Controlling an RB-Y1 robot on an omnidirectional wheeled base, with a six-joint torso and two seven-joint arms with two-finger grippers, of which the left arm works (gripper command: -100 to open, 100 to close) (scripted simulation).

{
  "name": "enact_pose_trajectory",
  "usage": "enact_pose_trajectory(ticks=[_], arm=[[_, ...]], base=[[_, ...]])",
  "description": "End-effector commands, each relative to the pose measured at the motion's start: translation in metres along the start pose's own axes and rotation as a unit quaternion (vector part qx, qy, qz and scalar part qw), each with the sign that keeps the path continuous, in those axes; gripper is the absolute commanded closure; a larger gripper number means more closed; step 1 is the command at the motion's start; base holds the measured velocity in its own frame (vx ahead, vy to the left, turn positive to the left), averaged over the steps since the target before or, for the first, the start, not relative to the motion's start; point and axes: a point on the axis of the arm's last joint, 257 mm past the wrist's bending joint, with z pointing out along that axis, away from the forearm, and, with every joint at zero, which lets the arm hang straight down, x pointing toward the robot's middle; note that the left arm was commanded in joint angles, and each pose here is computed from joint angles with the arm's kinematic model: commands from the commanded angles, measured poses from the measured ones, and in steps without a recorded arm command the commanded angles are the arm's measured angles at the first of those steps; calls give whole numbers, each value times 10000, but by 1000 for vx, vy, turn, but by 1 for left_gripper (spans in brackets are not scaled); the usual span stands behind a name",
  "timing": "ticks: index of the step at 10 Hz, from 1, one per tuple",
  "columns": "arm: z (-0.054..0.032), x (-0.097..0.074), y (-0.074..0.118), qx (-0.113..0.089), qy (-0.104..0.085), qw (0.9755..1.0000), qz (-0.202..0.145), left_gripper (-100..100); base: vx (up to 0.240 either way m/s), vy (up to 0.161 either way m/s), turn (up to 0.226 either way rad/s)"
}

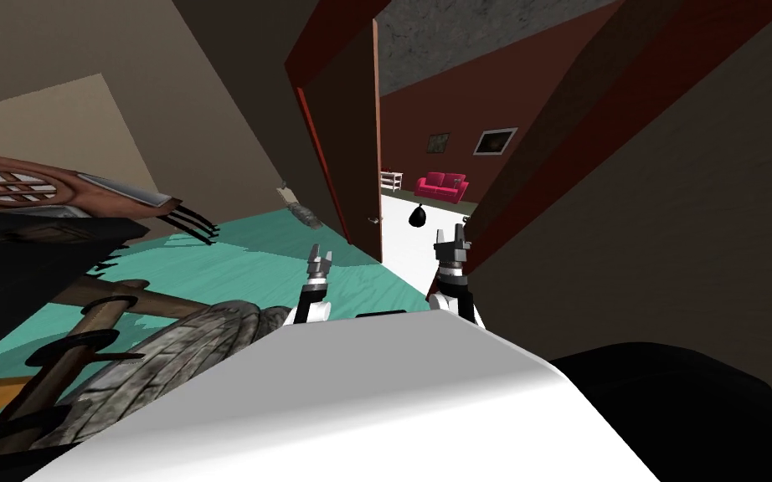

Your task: Push the door open

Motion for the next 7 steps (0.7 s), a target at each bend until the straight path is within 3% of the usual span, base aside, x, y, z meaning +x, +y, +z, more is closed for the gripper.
enact_pose_trajectory(ticks=[1,7], arm=[[-8,12,90,-61,34,10000,13,-100],[-34,84,424,-302,157,9994,54,-100]], base=[[87,45,-95],[86,53,-91]])
